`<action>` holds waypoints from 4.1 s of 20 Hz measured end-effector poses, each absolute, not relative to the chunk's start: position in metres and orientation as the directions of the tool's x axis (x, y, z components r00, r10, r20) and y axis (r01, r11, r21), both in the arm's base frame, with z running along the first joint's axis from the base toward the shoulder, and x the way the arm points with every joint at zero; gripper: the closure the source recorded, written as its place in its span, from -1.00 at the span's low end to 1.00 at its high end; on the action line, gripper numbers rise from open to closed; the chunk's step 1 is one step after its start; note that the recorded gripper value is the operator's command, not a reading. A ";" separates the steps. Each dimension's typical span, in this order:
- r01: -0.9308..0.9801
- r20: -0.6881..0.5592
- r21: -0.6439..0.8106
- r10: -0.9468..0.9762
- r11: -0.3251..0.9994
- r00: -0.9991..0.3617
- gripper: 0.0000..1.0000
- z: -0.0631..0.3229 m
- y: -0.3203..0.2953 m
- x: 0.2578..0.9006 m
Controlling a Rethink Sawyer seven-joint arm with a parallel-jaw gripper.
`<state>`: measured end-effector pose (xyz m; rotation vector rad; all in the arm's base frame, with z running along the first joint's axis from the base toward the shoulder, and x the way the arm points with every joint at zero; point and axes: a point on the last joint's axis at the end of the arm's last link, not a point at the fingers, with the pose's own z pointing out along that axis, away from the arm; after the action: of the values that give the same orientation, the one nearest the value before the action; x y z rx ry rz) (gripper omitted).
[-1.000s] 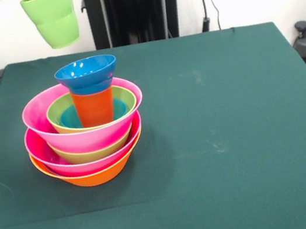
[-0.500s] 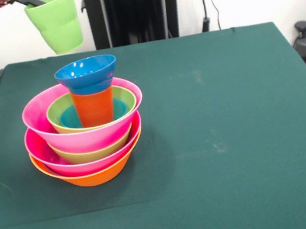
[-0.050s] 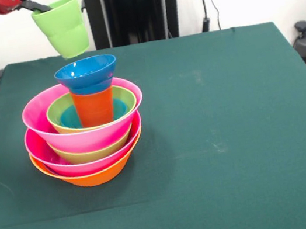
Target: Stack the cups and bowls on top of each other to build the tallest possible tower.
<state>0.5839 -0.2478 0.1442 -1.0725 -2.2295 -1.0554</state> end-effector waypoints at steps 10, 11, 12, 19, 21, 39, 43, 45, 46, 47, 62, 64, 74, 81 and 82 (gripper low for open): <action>0.788 0.657 0.444 0.442 0.427 -0.610 1.00 0.132 -0.240 0.580; 0.787 0.657 0.444 0.441 0.429 -0.612 1.00 0.132 -0.240 0.580; 0.785 0.655 0.444 0.441 0.432 -0.614 1.00 0.132 -0.239 0.580; 0.778 0.646 0.449 0.442 0.439 -0.622 1.00 0.133 -0.239 0.582; 0.777 0.643 0.450 0.443 0.441 -0.624 1.00 0.133 -0.239 0.583; 0.754 0.596 0.473 0.464 0.456 -0.655 -1.00 0.139 -0.244 0.597; 0.748 0.571 0.479 0.483 0.460 -0.663 -1.00 0.137 -0.243 0.600; 0.746 0.560 0.482 0.493 0.459 -0.665 -1.00 0.136 -0.244 0.602; 0.746 0.559 0.483 0.494 0.459 -0.666 -1.00 0.136 -0.244 0.602; 0.746 0.558 0.483 0.496 0.459 -0.666 -1.00 0.136 -0.244 0.602; 0.743 0.553 0.484 0.496 0.462 -0.669 -1.00 0.137 -0.244 0.602; 0.743 0.553 0.484 0.496 0.463 -0.669 -1.00 0.137 -0.244 0.602; 0.741 0.525 0.471 0.523 0.478 -0.671 -1.00 0.151 -0.256 0.600; 0.735 0.499 0.408 0.541 0.542 -0.676 -1.00 0.196 -0.277 0.589; 0.734 0.501 0.400 0.540 0.549 -0.676 -1.00 0.201 -0.278 0.588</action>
<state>0.5883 -0.2780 0.2011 -1.0515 -2.4691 -0.8565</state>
